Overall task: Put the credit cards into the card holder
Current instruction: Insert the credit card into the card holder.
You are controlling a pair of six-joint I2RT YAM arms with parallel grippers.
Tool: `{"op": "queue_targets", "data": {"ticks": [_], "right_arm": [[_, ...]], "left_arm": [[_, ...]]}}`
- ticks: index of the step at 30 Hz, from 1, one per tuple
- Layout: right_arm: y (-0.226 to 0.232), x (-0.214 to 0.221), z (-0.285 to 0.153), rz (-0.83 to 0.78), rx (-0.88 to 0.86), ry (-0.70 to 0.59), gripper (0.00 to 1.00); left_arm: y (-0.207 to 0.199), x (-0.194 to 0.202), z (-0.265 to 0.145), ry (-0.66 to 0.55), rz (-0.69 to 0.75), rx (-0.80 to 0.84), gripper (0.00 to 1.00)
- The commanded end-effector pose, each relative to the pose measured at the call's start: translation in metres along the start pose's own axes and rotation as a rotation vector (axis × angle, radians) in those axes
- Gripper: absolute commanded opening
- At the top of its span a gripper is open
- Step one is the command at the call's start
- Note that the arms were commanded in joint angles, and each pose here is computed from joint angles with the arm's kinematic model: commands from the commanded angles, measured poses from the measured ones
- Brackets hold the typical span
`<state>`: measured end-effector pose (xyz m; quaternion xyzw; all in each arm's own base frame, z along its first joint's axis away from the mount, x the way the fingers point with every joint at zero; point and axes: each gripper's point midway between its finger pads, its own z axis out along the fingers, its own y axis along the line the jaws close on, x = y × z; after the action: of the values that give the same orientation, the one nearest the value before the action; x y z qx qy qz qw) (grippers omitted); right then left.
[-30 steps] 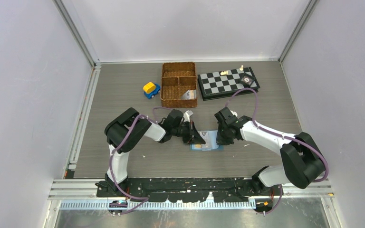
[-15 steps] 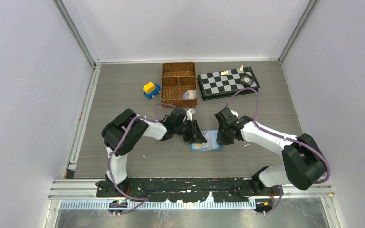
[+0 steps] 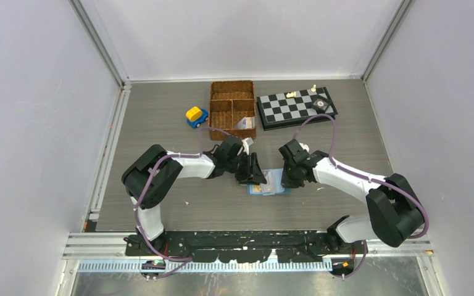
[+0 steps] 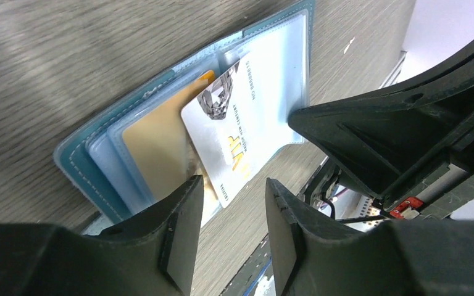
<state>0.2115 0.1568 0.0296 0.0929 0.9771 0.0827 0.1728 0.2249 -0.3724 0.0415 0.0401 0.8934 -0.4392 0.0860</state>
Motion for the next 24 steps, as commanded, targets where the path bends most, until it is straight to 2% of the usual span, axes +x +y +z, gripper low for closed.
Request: {"op": "queue_targets", "data": {"ticks": [1,4,12,24], "right_arm": [[-0.001,-0.011,-0.011,0.004,0.013,-0.054,0.02],[0.000,-0.012,-0.012,0.004,0.006,-0.058,0.04],[0.002,-0.014,-0.015,0.008,-0.008,-0.068,0.19],[0.006,-0.011,-0.013,0.011,-0.034,-0.056,0.19]], "left_arm": [[0.033,0.007,-0.010,0.008,0.023,-0.164,0.45],[0.026,0.008,-0.010,0.009,0.039,-0.145,0.46],[0.016,0.011,-0.001,0.023,0.042,-0.084,0.45],[0.010,0.015,0.015,0.049,0.049,-0.062,0.43]]}}
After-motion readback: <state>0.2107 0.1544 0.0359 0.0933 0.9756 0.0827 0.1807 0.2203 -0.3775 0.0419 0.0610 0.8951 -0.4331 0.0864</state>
